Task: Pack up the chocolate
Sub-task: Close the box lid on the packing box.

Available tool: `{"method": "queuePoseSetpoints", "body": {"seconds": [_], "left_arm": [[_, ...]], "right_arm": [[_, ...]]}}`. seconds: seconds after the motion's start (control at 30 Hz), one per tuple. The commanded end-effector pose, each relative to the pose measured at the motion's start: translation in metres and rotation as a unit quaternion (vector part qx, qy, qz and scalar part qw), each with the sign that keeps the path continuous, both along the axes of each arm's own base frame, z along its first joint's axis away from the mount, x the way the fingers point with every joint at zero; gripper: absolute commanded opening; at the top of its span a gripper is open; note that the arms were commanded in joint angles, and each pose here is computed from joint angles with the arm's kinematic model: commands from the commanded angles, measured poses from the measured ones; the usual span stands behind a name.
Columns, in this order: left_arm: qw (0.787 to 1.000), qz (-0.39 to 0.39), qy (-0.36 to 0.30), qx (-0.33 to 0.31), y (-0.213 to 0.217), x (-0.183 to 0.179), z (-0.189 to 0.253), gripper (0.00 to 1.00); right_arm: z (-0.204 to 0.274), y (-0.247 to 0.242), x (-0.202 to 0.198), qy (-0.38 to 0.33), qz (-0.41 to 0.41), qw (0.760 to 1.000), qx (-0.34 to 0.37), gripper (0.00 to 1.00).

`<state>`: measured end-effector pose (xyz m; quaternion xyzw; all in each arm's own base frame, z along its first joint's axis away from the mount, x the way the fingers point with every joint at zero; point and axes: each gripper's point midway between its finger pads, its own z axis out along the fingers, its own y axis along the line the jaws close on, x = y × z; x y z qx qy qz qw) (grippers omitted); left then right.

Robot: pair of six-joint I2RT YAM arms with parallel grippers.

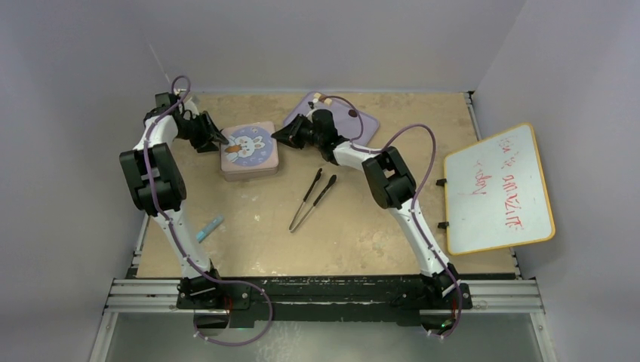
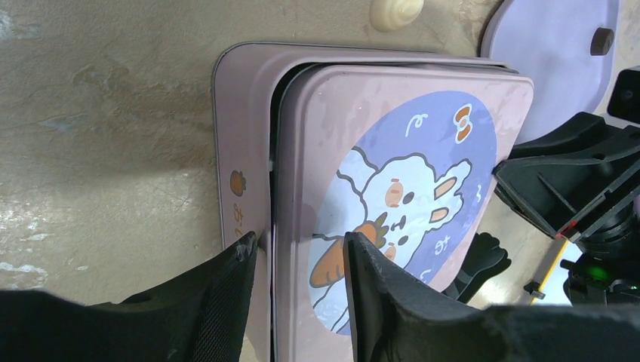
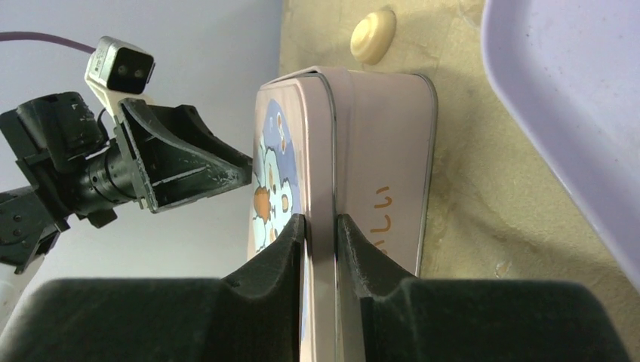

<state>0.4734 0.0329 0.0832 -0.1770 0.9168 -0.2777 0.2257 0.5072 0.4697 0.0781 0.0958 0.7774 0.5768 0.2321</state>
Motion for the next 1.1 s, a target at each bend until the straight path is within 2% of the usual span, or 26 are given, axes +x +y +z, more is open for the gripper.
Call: {"method": "queuePoseSetpoints", "body": {"seconds": [0.0, 0.17, 0.4, 0.8, 1.07], "left_arm": [[0.999, 0.001, -0.041, 0.008, 0.001, 0.006, 0.028, 0.44], [0.999, -0.011, -0.052, -0.007, -0.005, 0.006, 0.029, 0.44], [0.998, -0.012, -0.059, -0.002, -0.004, 0.007, 0.033, 0.51], [0.998, 0.001, -0.06, 0.019, 0.003, 0.009, 0.039, 0.49], [0.998, 0.016, -0.025, 0.055, 0.017, 0.004, 0.022, 0.45]], "right_arm": [[0.025, 0.004, 0.004, -0.069, 0.019, 0.997, 0.018, 0.05], [0.045, 0.004, 0.005, -0.127, 0.027, 0.991, 0.025, 0.05], [0.053, 0.005, 0.007, -0.149, 0.026, 0.988, 0.032, 0.04], [0.033, 0.011, 0.028, -0.061, -0.022, 0.996, 0.063, 0.03], [0.013, 0.008, 0.028, -0.03, -0.033, 0.998, 0.039, 0.03]]}}
